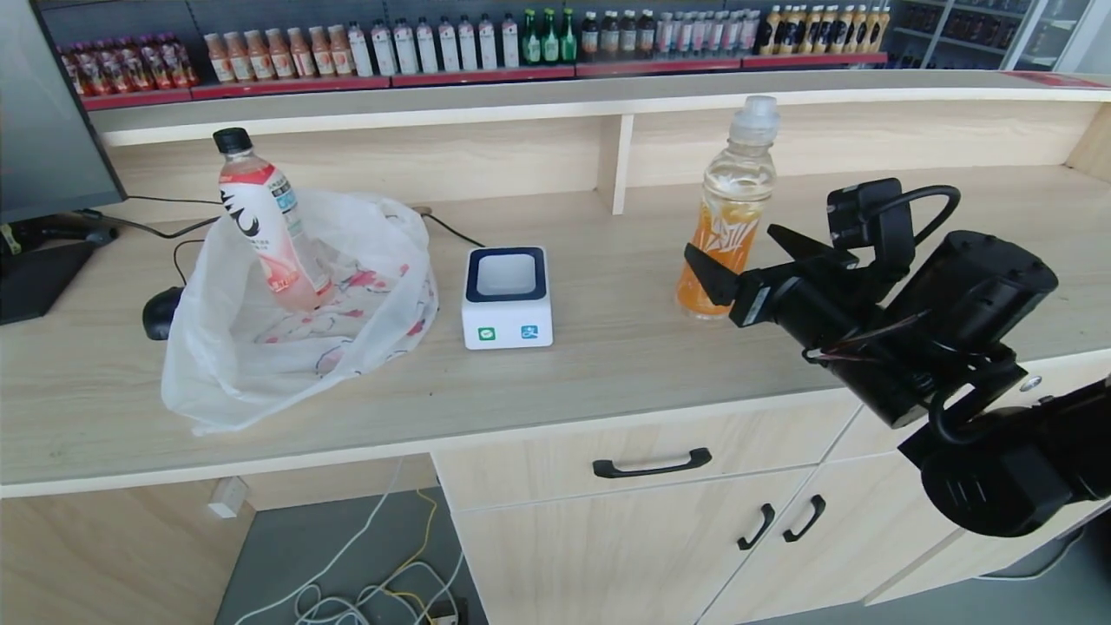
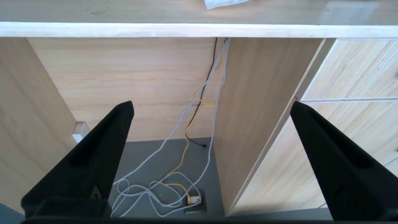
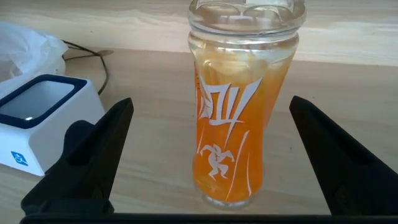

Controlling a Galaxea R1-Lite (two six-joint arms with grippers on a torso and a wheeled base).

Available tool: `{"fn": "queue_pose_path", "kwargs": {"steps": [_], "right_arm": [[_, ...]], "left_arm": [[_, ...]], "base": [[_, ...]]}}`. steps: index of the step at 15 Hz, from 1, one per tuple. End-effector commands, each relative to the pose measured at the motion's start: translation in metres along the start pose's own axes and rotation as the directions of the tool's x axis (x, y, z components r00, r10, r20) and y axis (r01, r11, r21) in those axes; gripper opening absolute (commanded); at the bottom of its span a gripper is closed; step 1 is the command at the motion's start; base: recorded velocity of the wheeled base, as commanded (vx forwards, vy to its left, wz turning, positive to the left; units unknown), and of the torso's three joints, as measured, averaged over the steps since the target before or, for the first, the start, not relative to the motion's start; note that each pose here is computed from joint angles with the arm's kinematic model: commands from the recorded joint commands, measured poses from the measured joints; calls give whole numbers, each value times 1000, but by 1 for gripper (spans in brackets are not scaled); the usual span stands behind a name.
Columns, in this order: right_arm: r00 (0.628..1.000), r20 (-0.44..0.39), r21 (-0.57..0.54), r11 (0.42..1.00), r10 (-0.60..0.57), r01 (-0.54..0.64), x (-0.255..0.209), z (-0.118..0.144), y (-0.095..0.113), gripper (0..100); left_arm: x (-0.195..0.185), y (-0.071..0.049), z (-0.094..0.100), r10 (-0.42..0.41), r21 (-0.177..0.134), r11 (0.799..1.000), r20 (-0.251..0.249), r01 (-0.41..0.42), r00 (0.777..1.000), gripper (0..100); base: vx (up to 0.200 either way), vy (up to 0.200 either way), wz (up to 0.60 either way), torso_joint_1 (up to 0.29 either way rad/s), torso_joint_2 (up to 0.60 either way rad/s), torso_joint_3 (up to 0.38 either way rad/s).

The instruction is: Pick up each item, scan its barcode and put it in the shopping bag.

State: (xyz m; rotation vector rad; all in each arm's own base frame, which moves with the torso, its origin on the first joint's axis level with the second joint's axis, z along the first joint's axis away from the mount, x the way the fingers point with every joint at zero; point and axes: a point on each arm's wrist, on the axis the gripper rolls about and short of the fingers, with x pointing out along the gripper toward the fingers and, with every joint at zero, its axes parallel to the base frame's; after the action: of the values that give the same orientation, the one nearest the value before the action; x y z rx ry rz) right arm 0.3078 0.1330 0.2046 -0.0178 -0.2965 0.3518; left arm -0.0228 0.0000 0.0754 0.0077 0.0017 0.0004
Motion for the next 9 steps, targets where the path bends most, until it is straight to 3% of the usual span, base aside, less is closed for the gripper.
{"fn": "queue_pose_path", "kwargs": {"steps": [1,9], "right_arm": [[1000,-2,-4,1000,-7,7,9,-7,-4,100],[999,40,-22,999,29,-28,44,-19,-20,100]], "left_arm": [[0,0,0,1,0,1000,0,-1,1000,100],[0,0,0,1,0,1000,0,-1,1000,100]], "base": [[0,0,0,0,0,0],[0,0,0,0,0,0]]}}
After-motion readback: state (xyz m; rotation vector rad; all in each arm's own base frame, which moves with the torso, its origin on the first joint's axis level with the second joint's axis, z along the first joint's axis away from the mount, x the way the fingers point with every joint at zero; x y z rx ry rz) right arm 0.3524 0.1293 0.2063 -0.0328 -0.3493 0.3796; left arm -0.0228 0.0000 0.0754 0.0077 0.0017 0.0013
